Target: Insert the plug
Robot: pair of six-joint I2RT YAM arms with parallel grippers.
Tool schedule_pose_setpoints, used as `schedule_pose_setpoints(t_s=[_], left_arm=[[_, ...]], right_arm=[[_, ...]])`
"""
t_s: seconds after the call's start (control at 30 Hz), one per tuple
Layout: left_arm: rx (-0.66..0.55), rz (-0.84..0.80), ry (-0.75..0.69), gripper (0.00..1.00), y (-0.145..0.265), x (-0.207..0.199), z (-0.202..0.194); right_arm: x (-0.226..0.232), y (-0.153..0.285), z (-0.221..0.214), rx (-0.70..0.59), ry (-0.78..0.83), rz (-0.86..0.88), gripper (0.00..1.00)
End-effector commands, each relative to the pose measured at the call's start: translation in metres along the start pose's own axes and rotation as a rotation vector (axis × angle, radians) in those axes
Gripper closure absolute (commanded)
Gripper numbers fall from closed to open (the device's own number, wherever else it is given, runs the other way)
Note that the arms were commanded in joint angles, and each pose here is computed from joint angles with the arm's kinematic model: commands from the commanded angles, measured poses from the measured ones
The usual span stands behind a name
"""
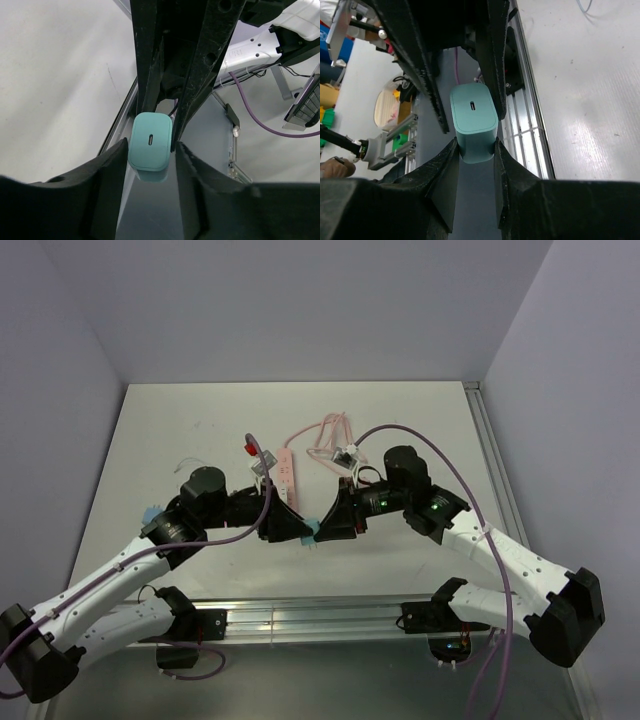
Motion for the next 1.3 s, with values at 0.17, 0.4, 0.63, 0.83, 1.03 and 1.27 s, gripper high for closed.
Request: schedule_pose_setpoints(t_s=[0.17,0.4,0.63,0.83,1.03,1.27], left_arm=[[0.029,0.015,-0.055,0.38,0.006,-0.010,0.010],[0.077,0.007,-0.053,0.42,0.004,-0.008,0.005],[0.119,-0.025,-0.054,0.44,0.001,-0.009,0.003],[0.145,-0.047,-0.052,0.46,0.001,-0.008,-0.003],[0.168,-0.076,-0.045,0.50,0.000,-0.010,-0.007],[0.187,-0.095,-0.035,0.87,-0.001,-0.010,-0.009]], right_arm=[[0.007,0.000,0.008,0.020,0.050,-0.010,1.00],[0.010,-0.002,0.003,0.051,0.048,0.007,1.00],[0.015,-0.005,0.000,0.068,0.057,0.024,1.00],[0.014,-0.007,0.000,0.068,0.059,0.024,1.00],[0.014,-0.007,0.001,0.071,0.060,0.023,1.00],[0.014,-0.007,0.000,0.076,0.064,0.026,1.00]])
Point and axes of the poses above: each gripper's point midway between its finger pads, its own y axis back along the fingers, its own x axis along the line the jaws close on, z = x × y, the point moved 4 cm from there along y, back along the fingers, and after that the axes turned 6 degrees about -y, right-handed, at the moved point
